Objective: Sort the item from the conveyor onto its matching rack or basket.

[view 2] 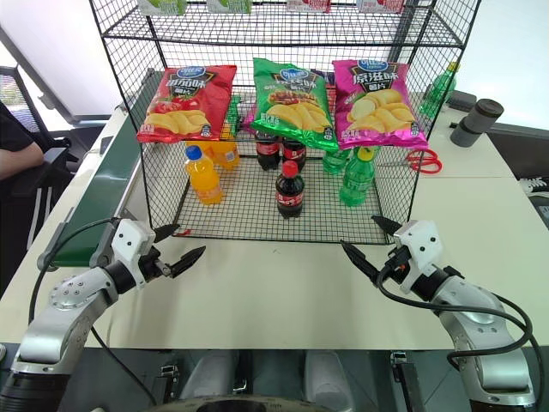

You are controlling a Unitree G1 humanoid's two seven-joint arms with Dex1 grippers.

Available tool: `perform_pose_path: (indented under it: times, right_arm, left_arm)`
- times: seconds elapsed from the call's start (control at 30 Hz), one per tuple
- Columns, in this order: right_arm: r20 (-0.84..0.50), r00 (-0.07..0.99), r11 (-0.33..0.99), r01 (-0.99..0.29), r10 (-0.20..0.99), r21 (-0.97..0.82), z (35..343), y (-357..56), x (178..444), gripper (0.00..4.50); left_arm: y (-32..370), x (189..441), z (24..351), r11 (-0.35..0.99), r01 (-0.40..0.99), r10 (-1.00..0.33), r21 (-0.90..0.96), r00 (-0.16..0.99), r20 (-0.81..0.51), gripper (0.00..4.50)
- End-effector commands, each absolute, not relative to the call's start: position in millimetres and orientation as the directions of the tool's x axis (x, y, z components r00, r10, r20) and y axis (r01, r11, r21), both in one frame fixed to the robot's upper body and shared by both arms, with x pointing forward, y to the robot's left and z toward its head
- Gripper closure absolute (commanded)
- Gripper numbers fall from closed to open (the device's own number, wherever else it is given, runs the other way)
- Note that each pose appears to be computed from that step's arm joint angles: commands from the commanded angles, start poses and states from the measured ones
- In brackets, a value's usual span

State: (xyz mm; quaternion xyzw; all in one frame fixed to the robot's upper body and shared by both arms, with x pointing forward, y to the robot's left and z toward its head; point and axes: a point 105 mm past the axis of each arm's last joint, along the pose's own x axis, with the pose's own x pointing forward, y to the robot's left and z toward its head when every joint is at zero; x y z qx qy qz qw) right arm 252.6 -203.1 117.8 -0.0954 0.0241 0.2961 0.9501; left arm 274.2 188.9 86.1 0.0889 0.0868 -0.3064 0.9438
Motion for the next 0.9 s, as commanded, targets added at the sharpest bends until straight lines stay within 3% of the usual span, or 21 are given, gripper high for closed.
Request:
perform_pose_path:
  times: [0.03, 0.9]
  right_arm:
    - [-0.076, 0.823, 0.803, -0.566, 0.563, -0.186, 122.5, -203.2, 250.6, 0.09]
    - [-0.077, 0.817, 0.793, -0.574, 0.572, -0.204, 122.0, -202.3, 260.4, 0.09]
  left_arm:
    - [189.8, 271.8, 98.1, 0.79, 0.598, -0.571, 0.134, 0.798, -0.191, 0.0]
    - [194.2, 274.4, 96.5, 0.825, 0.547, -0.523, 0.14, 0.834, -0.178, 0.0]
